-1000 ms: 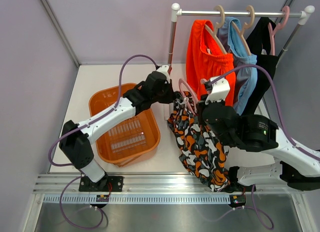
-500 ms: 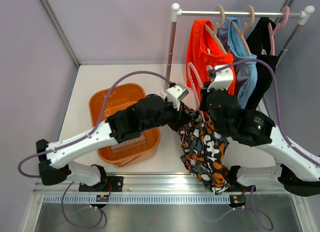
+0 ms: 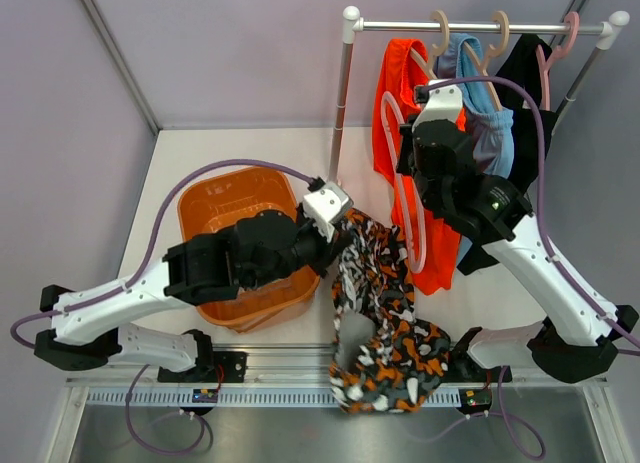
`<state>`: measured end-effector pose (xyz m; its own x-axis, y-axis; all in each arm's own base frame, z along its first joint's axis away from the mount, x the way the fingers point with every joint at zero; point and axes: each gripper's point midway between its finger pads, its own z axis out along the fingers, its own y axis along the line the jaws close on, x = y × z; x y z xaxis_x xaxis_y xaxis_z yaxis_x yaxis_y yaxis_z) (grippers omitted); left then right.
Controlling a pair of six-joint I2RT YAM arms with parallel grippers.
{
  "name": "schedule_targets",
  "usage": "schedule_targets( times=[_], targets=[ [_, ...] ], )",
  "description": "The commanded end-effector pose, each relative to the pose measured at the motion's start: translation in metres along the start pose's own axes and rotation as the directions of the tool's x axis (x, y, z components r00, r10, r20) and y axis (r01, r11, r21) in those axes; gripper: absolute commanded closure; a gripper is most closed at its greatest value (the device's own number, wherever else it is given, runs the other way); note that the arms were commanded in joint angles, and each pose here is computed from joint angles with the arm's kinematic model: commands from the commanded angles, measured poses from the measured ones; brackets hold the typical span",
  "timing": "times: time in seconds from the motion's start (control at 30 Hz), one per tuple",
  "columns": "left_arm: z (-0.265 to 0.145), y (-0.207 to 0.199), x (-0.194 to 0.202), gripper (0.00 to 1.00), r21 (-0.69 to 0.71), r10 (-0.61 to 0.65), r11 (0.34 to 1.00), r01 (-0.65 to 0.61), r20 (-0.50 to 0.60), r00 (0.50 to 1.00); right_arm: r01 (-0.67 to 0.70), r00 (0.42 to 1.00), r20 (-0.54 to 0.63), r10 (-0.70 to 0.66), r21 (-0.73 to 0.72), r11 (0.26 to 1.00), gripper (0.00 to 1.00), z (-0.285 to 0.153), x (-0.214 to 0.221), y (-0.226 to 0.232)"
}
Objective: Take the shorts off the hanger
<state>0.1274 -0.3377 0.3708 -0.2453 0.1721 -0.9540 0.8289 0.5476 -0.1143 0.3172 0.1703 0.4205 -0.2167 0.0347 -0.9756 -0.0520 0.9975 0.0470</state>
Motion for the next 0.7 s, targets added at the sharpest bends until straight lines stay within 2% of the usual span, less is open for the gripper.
schedule_targets(
  times=[0.0,0.07,0.1,0.17,0.2,0.27,0.33,0.4,0.47,0.5,0.53,0.67],
  targets=[
    [-0.048,0.069,-0.091,1.00,-0.353,0.059,0.935,0.024,0.223,0.973,-0.052,0.995,0.079,0.056,-0.058,0.997,1.00,-0.015,-0.038,-0.001],
    [-0.065,0.092,-0.123,1.00,-0.457,0.087,0.888,0.050,0.275,0.957,-0.053,0.996,0.074,0.058,-0.064,0.997,1.00,-0.018,-0.038,-0.002],
    [-0.093,0.100,-0.162,1.00,-0.475,0.117,0.877,0.073,0.358,0.926,-0.052,0.996,0.068,0.056,-0.064,0.997,1.00,-0.018,-0.035,-0.002],
    [-0.122,0.113,-0.198,1.00,-0.532,0.159,0.839,0.110,0.435,0.886,-0.052,0.997,0.060,0.056,-0.065,0.997,1.00,-0.020,-0.032,-0.004],
    [-0.156,0.118,-0.234,1.00,-0.537,0.197,0.831,0.145,0.528,0.826,-0.049,0.997,0.052,0.053,-0.068,0.996,1.00,-0.020,-0.029,-0.004],
    [-0.188,0.124,-0.262,1.00,-0.554,0.237,0.812,0.184,0.601,0.764,-0.055,0.997,0.048,0.059,-0.078,0.995,1.00,-0.024,-0.028,-0.005],
    [-0.230,0.134,-0.290,1.00,-0.576,0.288,0.780,0.244,0.677,0.677,-0.056,0.997,0.042,0.059,-0.085,0.995,1.00,-0.025,-0.026,-0.005],
    [-0.259,0.142,-0.301,1.00,-0.598,0.329,0.751,0.281,0.708,0.625,-0.055,0.998,0.039,0.059,-0.087,0.995,1.00,-0.028,-0.024,-0.007],
    [-0.265,0.145,-0.301,1.00,-0.616,0.354,0.736,0.282,0.705,0.614,-0.057,0.997,0.044,0.060,-0.084,0.995,1.00,-0.031,-0.024,-0.011],
    [-0.279,0.149,-0.302,1.00,-0.620,0.368,0.723,0.305,0.718,0.590,-0.053,0.997,0.042,0.057,-0.080,0.995,1.00,-0.031,-0.022,-0.012],
    [-0.274,0.149,-0.298,1.00,-0.635,0.379,0.714,0.295,0.705,0.599,-0.054,0.997,0.043,0.058,-0.082,0.995,1.00,-0.032,-0.023,-0.012],
    [-0.283,0.154,-0.294,1.00,-0.644,0.392,0.694,0.322,0.713,0.581,-0.044,0.998,0.039,0.048,-0.080,0.996,1.00,-0.032,-0.021,-0.013]
  ],
)
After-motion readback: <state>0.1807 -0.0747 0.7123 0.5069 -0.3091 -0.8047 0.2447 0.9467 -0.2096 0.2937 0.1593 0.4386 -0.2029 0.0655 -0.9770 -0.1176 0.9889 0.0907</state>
